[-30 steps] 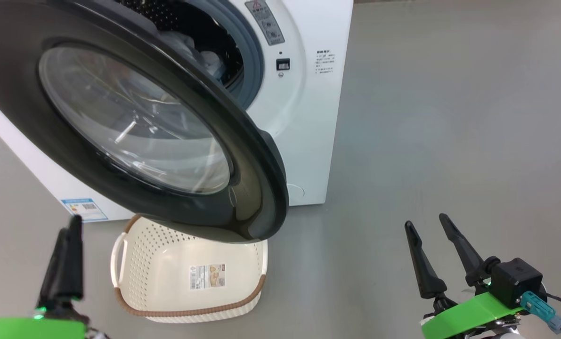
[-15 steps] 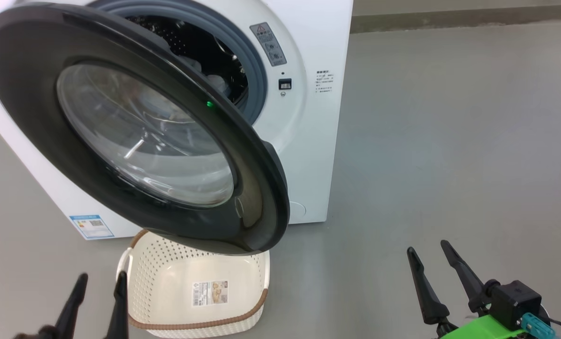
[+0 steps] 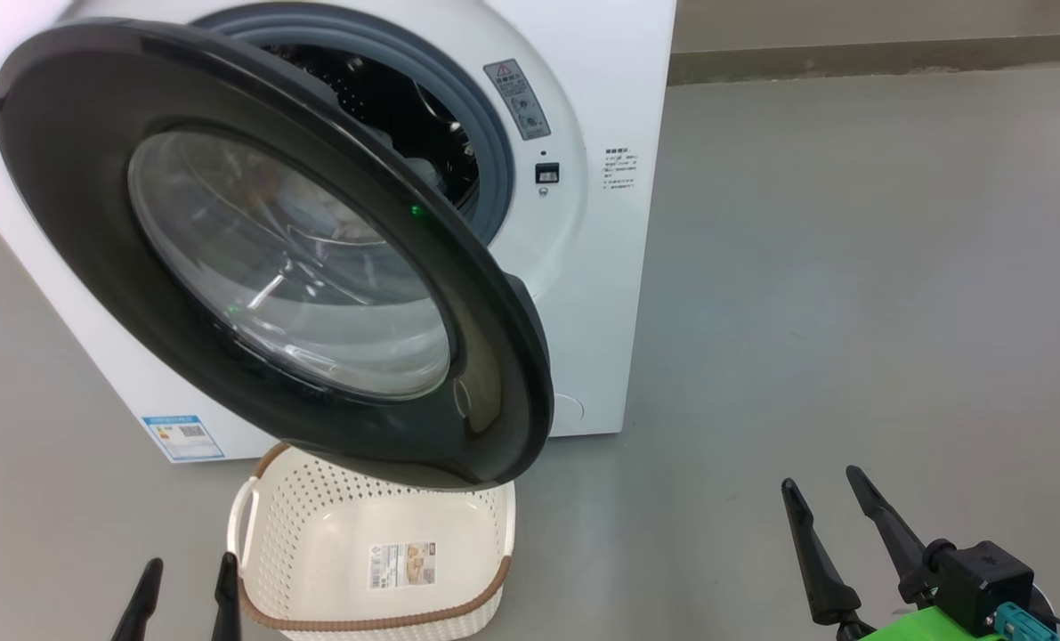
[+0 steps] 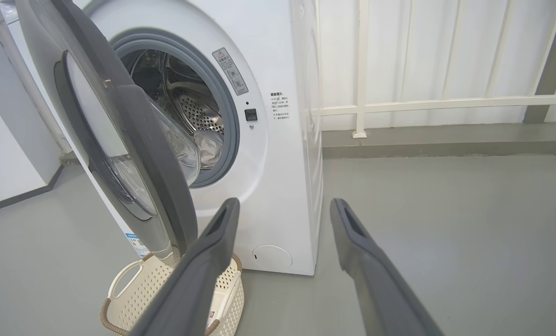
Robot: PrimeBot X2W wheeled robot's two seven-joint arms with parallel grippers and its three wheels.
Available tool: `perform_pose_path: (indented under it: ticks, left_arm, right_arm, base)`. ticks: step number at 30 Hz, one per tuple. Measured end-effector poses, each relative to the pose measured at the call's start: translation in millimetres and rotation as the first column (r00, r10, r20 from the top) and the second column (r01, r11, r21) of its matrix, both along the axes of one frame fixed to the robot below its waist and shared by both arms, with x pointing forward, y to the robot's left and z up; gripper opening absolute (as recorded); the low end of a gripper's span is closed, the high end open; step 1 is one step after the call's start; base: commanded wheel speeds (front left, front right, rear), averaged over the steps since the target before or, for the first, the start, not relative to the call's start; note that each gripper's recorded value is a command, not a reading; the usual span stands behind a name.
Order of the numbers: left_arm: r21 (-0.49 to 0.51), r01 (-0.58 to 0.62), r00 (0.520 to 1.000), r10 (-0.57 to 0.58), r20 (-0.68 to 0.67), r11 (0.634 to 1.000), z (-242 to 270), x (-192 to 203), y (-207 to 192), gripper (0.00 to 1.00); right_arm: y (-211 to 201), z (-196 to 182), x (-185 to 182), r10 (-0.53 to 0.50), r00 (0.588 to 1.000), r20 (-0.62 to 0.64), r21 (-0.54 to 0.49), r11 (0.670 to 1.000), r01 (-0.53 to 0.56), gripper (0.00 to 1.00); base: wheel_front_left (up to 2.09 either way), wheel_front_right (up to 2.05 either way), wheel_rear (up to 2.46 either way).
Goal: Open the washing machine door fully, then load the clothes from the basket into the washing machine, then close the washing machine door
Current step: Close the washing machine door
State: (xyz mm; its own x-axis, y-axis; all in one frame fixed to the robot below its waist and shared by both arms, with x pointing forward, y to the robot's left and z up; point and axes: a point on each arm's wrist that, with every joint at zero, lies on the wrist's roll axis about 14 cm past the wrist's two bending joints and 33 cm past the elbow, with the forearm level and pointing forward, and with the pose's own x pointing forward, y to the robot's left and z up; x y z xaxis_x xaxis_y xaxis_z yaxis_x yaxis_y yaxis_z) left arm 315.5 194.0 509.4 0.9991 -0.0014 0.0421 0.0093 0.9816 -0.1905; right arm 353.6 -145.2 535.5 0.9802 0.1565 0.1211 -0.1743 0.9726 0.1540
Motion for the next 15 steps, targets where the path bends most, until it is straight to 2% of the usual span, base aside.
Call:
perform_pose_path:
  ticks: [15]
  left_arm:
    - [0.005,-0.004,1.000,0.004,-0.003,1.000,-1.9,2.1,-1.3,1.00]
  right_arm:
    - [-6.4,-3.5,-5.1,-0.019,1.000,-0.015,-0.002,1.000,0.019,1.00]
  base:
    - [0.00,0.00,0.00]
